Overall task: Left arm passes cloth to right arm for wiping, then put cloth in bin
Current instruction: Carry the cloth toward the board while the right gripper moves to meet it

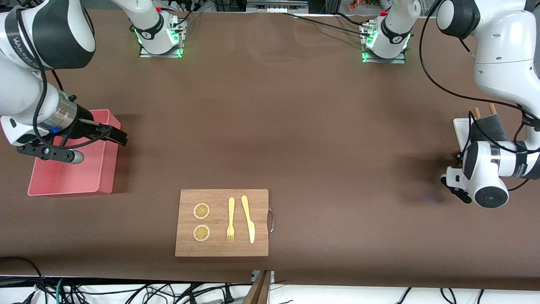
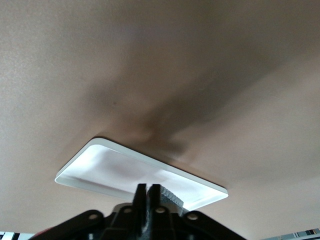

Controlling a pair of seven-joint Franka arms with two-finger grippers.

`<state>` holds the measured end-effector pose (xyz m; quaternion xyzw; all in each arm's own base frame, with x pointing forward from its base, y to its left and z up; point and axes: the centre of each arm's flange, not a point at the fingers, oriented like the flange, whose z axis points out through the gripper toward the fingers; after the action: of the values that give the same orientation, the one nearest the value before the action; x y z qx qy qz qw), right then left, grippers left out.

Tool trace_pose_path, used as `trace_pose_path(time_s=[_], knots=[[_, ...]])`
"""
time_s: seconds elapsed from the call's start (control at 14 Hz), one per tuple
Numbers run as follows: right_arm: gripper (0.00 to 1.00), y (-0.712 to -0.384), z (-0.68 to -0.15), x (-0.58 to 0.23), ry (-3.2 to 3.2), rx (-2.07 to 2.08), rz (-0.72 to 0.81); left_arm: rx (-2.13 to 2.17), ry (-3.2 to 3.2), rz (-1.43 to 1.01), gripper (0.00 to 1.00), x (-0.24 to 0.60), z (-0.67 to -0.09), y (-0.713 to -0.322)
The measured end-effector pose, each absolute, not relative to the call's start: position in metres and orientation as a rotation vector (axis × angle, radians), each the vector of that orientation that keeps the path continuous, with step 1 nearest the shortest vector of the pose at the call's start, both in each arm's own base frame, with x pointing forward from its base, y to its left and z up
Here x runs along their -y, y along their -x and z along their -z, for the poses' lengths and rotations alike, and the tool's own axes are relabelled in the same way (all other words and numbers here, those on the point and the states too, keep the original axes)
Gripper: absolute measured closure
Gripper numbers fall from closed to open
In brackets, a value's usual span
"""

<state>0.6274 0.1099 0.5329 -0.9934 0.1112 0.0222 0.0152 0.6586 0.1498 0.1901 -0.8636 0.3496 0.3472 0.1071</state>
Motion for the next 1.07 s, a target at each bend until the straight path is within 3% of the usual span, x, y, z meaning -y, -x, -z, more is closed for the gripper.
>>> trace_pose_path(time_s=[0.36, 0.72, 1.07], knots=[[0.00, -0.626, -0.523, -0.154, 3.066, -0.485, -0.063, -0.971, 2.646, -1.028, 0.98, -0.131, -0.239, -0.662], [0.00, -0.624, -0.517, -0.178, 3.043, -0.581, -0.060, -0.877, 2.855, -0.884, 0.98, -0.090, -0.377, -0.665], [0.00, -0.622, -0.515, -0.203, 2.952, -0.765, -0.065, -0.562, 3.155, -0.664, 0.98, -0.025, -0.475, -0.647]])
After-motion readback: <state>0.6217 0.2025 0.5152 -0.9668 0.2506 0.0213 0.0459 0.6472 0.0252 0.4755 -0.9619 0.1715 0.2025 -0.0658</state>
